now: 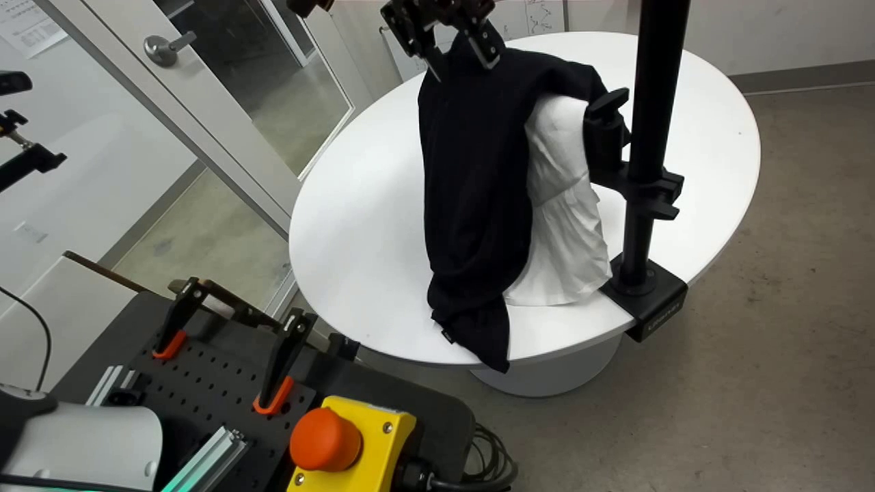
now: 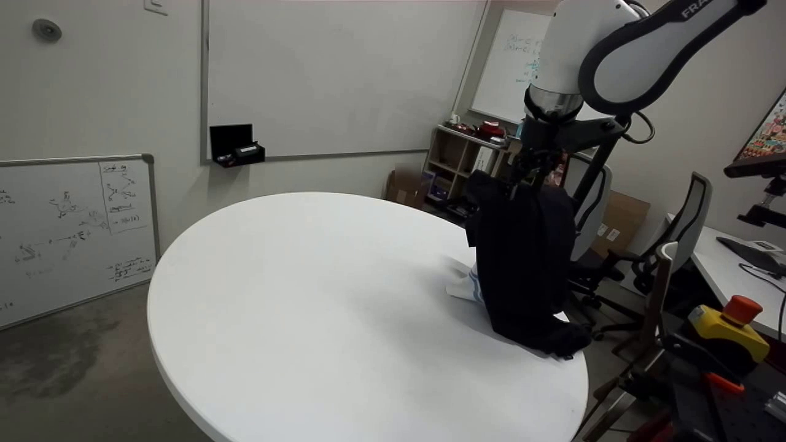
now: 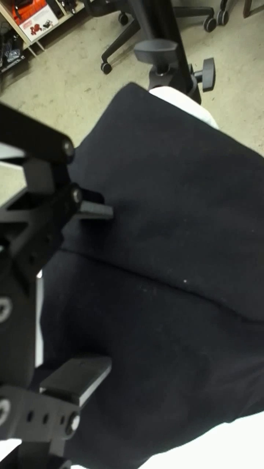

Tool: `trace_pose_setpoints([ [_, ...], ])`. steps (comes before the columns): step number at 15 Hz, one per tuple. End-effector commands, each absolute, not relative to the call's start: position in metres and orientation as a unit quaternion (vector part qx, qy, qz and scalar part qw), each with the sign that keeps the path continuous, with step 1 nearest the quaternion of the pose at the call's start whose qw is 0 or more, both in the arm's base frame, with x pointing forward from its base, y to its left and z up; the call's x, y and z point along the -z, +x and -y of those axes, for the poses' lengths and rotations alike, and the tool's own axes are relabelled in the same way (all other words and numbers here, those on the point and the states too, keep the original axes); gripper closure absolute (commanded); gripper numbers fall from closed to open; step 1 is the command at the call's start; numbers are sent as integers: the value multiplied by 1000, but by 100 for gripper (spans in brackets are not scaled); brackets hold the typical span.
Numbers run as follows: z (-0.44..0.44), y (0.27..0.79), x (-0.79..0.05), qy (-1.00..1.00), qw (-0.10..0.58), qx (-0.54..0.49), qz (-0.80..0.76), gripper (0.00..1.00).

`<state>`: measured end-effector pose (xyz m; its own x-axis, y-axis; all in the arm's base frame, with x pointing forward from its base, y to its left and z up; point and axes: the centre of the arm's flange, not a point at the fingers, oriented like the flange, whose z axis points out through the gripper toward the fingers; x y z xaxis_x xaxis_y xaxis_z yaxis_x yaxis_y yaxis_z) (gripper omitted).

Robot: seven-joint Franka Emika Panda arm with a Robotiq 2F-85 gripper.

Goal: Remove the black cloth from the metallic object and put it on the table

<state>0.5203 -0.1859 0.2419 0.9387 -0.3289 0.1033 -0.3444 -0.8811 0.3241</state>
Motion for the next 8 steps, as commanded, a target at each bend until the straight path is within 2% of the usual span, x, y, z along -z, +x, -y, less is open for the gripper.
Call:
trace_pose_setpoints([
  [1, 192, 534, -233, 966, 183, -21, 180, 41],
  [8, 196, 536, -235, 964, 186, -21, 187, 93],
])
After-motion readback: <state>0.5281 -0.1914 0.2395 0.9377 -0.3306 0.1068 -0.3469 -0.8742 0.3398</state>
